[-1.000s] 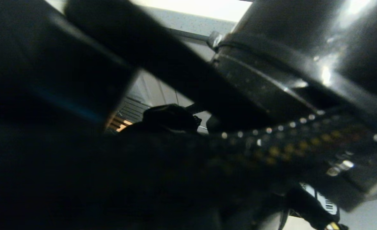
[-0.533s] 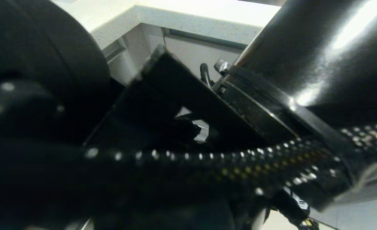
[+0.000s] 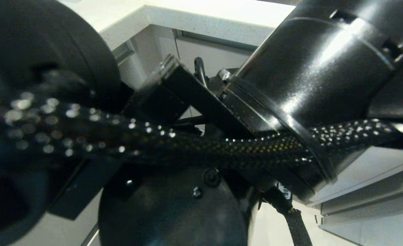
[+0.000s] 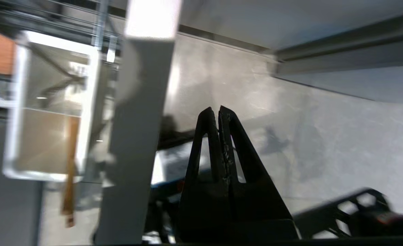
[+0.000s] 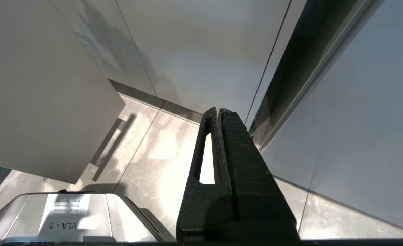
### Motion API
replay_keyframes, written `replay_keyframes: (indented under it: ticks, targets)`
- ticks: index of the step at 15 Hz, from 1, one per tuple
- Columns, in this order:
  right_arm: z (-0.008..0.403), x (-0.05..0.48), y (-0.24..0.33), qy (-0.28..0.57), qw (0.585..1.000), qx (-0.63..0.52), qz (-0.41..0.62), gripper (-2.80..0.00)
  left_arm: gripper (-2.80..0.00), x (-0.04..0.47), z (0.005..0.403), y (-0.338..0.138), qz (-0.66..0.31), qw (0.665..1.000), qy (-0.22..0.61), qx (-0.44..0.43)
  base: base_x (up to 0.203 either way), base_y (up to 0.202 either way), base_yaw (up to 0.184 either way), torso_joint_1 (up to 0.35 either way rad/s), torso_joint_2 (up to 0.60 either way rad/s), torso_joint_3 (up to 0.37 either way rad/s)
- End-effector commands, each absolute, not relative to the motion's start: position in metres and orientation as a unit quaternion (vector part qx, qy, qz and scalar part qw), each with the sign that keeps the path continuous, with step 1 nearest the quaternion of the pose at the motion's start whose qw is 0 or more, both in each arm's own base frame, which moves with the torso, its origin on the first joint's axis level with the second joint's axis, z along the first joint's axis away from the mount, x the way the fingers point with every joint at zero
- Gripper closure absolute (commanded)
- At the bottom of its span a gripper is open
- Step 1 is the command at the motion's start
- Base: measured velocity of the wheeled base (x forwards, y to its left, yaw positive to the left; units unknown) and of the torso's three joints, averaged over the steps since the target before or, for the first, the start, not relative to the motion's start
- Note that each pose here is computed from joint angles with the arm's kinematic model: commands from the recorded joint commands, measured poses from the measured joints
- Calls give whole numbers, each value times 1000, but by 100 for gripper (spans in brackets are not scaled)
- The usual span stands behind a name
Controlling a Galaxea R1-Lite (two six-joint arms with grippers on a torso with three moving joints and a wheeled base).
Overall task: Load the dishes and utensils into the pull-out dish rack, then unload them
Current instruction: Close the cupboard
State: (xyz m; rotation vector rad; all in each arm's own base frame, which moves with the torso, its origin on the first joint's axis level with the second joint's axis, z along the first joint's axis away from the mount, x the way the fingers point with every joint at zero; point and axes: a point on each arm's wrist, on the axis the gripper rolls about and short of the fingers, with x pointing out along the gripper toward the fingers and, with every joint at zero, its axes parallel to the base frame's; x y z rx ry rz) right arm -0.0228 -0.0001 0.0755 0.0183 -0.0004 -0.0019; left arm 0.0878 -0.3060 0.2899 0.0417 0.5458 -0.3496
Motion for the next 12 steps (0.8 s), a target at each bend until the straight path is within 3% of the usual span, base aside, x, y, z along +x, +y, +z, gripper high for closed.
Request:
replay_keyframes:
  ticks: [1, 12]
  targets:
    - [75, -23, 0, 1, 1000, 9, -1, 0, 0, 90, 290, -301, -137, 958, 250, 35, 0, 0, 0, 0, 0, 0]
    - [75, -23, 0, 1, 1000, 9, -1, 0, 0, 129, 287, -265, 3, 970, 227, 89, 0, 0, 0, 0, 0, 0]
